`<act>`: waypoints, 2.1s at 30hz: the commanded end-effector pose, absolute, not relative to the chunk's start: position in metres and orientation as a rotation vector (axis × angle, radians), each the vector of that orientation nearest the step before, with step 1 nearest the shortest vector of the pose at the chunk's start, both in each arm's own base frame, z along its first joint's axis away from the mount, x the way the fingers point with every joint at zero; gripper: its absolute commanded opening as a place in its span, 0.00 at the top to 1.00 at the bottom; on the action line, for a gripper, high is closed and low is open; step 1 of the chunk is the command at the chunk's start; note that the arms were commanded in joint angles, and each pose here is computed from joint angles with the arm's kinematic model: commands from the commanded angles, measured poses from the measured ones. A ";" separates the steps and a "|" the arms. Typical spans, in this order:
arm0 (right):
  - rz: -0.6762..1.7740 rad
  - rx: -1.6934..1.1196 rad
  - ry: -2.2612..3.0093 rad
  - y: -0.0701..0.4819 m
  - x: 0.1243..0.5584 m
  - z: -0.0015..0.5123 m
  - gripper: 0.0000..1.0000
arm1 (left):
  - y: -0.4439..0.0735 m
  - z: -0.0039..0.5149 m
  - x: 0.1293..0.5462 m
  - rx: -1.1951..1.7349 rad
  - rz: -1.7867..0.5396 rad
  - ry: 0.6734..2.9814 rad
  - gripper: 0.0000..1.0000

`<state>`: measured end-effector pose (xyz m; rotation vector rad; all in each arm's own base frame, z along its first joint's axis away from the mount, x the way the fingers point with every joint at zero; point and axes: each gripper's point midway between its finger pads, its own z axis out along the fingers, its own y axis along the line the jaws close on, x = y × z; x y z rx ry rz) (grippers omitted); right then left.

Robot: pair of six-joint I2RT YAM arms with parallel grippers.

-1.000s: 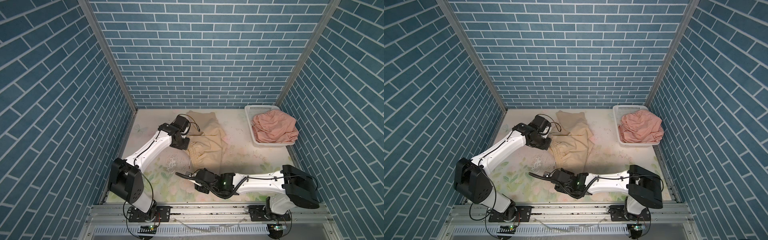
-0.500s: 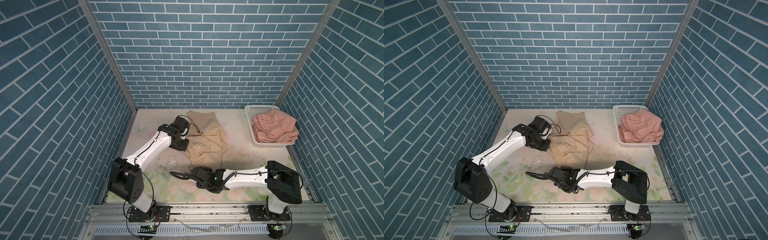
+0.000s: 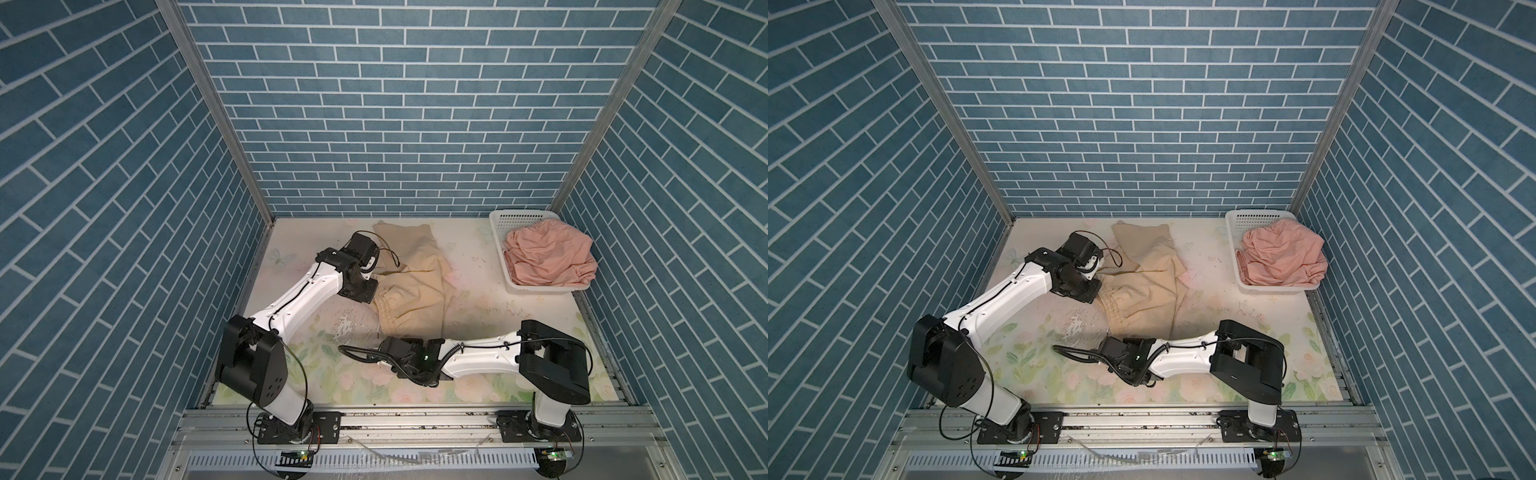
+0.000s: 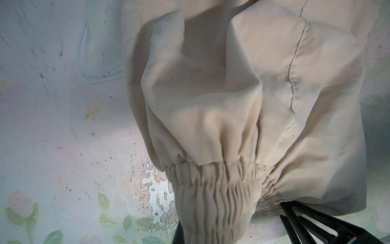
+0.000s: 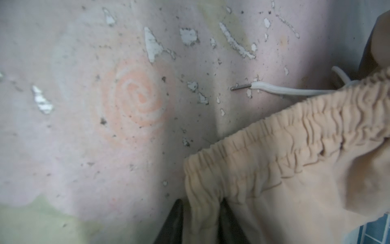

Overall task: Fold and stack the shorts
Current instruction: 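Lift the waistband with both grippers and lay the shorts flat, waist farthest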

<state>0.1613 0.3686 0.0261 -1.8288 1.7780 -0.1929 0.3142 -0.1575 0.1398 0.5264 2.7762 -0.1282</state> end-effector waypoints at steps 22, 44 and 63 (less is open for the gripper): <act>0.497 -0.816 1.754 0.260 0.218 0.393 1.00 | -0.105 0.394 0.278 0.514 -0.045 2.253 1.00; 0.718 -0.583 1.890 0.221 0.350 0.448 1.00 | -0.056 0.389 0.352 0.309 0.009 2.468 1.00; 0.814 -0.450 2.152 0.256 0.607 0.183 1.00 | -0.041 0.168 0.569 0.326 0.174 2.618 1.00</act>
